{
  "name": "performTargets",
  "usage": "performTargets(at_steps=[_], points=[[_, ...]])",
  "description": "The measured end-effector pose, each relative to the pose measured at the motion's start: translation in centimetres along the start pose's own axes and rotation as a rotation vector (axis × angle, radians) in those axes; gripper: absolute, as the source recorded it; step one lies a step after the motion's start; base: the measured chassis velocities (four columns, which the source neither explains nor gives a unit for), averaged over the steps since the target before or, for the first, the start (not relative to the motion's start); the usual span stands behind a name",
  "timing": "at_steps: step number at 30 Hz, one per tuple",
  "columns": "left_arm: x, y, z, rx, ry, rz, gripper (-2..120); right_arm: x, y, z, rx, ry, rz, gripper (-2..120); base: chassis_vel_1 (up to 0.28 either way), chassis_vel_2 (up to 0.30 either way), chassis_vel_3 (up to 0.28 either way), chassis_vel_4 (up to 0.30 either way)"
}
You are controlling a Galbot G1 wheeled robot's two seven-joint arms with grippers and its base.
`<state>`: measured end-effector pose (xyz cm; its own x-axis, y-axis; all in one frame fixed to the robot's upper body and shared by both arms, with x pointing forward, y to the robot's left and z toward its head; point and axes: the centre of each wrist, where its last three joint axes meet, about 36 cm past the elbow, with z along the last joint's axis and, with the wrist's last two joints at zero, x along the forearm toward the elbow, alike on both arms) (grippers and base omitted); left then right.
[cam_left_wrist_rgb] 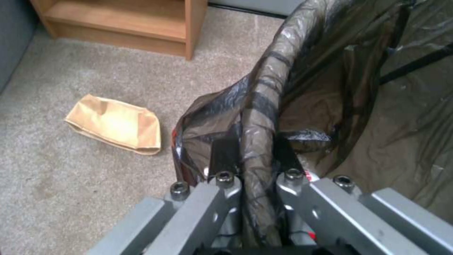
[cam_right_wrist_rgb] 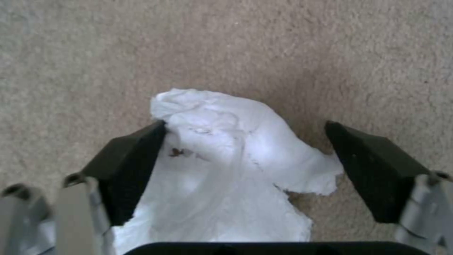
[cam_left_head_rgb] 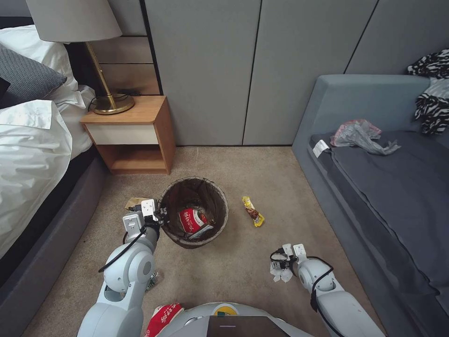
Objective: Pick up the trash bin, then pick up the garbage from the floor and place it into the trash bin.
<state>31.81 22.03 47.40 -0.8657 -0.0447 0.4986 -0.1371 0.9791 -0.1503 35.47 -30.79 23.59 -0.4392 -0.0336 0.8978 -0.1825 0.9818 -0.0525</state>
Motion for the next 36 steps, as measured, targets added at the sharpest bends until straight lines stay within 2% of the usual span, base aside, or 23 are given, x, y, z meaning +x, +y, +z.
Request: performTargets(at_steps=[8,29,31,34,36], points=[[0.10,-0.03,-0.09,0.001,-0.004,0.000,2,0.13,0.06,0.02,0.004,0.000,-0.007,63,0.000,0.000,0.000,0.000],[0.27,0.03,-0.15,0.003,-0.007,-0.001,2,0.20,-0.02,0.03,0.003,-0.002,-0.006,61,0.000,0.000,0.000,0.000],[0.27,0.01,-0.15,0.003,-0.007,0.000,2,0.24,-0.06,0.02,0.004,-0.003,-0.005,59,0.000,0.000,0.000,0.000],[0.27,-0.03,-0.16,0.003,-0.007,0.001,2,0.33,-0.13,0.00,0.005,-0.006,-0.003,49,0.000,0.000,0.000,0.000],[0.28,-0.03,-0.16,0.003,-0.007,0.001,2,0.36,-0.14,0.00,0.005,-0.006,-0.002,48,0.000,0.000,0.000,0.000]])
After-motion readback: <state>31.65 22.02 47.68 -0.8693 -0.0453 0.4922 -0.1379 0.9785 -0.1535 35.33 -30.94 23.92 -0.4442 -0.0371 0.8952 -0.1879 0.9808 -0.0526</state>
